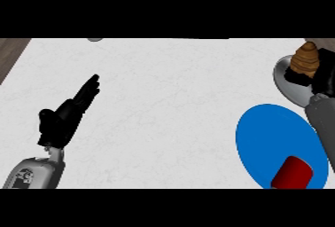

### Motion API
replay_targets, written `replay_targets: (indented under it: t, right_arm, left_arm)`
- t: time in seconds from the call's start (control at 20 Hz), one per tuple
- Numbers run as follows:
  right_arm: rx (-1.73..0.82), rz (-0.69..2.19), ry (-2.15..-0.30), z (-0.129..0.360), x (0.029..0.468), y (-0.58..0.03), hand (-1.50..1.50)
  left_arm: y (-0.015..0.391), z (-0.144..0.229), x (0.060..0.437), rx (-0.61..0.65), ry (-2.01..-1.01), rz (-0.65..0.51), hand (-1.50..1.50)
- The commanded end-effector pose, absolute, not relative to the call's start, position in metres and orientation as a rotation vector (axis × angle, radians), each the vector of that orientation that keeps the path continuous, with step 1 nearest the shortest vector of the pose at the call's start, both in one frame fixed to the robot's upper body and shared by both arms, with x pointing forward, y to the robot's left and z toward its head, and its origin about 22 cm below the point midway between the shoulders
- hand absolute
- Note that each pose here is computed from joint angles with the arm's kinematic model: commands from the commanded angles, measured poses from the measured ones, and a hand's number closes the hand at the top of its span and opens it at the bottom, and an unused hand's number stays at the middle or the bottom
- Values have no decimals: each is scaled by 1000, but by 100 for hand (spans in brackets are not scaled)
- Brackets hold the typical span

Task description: Pick the croissant from the plate and place it in the pan

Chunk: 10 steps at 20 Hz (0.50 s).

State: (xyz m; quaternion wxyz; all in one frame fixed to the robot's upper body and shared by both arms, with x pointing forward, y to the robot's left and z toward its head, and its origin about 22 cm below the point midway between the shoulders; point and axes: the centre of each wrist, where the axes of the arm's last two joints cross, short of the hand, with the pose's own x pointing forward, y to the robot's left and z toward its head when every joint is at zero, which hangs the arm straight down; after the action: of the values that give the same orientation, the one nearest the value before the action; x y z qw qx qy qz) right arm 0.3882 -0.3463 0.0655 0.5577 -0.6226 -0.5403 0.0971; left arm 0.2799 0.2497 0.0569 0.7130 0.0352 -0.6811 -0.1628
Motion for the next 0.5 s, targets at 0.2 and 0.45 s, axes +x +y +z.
replay_targets:
  t: [0.2,0.45]
  right_arm:
    - [-1476,223,-1262,60,389,-403,150]
    - [-1493,197,-1262,49,380,-419,150]
  left_arm:
    - [235,54,282,67,-1535,-382,0]
    - [233,51,277,64,-1522,-371,0]
